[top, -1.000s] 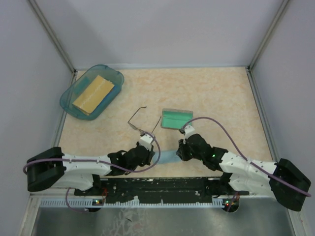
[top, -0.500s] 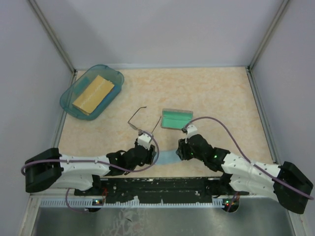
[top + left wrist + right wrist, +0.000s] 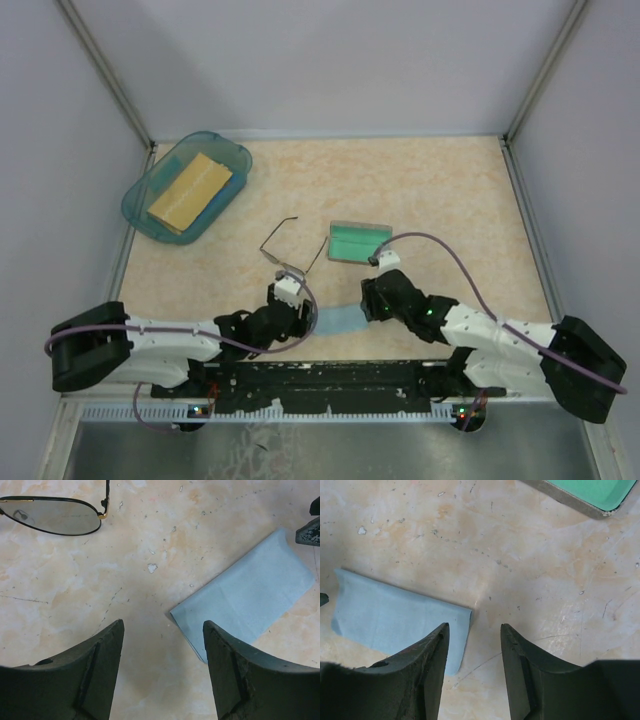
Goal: Organize the sunglasses
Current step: Fold the glasses cleaning cloth at the center of the board, then pick up the glasses cleaning cloth from the center of the board.
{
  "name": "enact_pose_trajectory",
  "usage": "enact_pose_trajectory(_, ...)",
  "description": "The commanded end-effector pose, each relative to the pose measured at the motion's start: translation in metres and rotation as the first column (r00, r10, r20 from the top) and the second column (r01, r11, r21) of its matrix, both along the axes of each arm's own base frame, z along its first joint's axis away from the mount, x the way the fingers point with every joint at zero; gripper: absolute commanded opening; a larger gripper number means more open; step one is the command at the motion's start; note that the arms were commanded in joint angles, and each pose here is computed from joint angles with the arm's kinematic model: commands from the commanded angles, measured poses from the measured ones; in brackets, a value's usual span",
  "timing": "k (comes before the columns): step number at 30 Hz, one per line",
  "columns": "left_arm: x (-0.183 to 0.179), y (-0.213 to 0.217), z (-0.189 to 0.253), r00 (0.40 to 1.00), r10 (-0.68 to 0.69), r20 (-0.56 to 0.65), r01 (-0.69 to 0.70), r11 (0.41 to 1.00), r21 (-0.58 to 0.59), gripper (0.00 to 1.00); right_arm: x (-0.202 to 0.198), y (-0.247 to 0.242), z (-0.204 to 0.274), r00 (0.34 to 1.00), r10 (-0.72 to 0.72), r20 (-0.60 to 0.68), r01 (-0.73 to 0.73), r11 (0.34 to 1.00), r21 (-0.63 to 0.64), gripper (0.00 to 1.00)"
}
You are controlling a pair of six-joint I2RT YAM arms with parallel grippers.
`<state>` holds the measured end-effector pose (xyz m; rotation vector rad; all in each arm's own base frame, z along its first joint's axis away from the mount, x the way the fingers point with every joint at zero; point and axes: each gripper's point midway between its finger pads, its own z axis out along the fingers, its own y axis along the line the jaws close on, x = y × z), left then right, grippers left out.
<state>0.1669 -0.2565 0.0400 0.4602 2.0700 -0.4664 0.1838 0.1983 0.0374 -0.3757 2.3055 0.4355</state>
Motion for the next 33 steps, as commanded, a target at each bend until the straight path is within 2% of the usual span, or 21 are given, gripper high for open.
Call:
enact_pose_trajectory(1,0.000,-0.007,0.003,1.000,-0.013,-0.003,0.013,0.997,-0.073,0.71,0.020,0.018,0.024,0.998,-0.007,0.069,0.003,0.998,0.058,0.46)
enact_pose_trajectory(33,0.000,-0.015,-0.015,0.995,-0.043,-0.090,0.031,0.991,-0.129,0.60,0.025,0.035,0.004,0.999,0.031,0.020,-0.033,0.994,0.107,0.41)
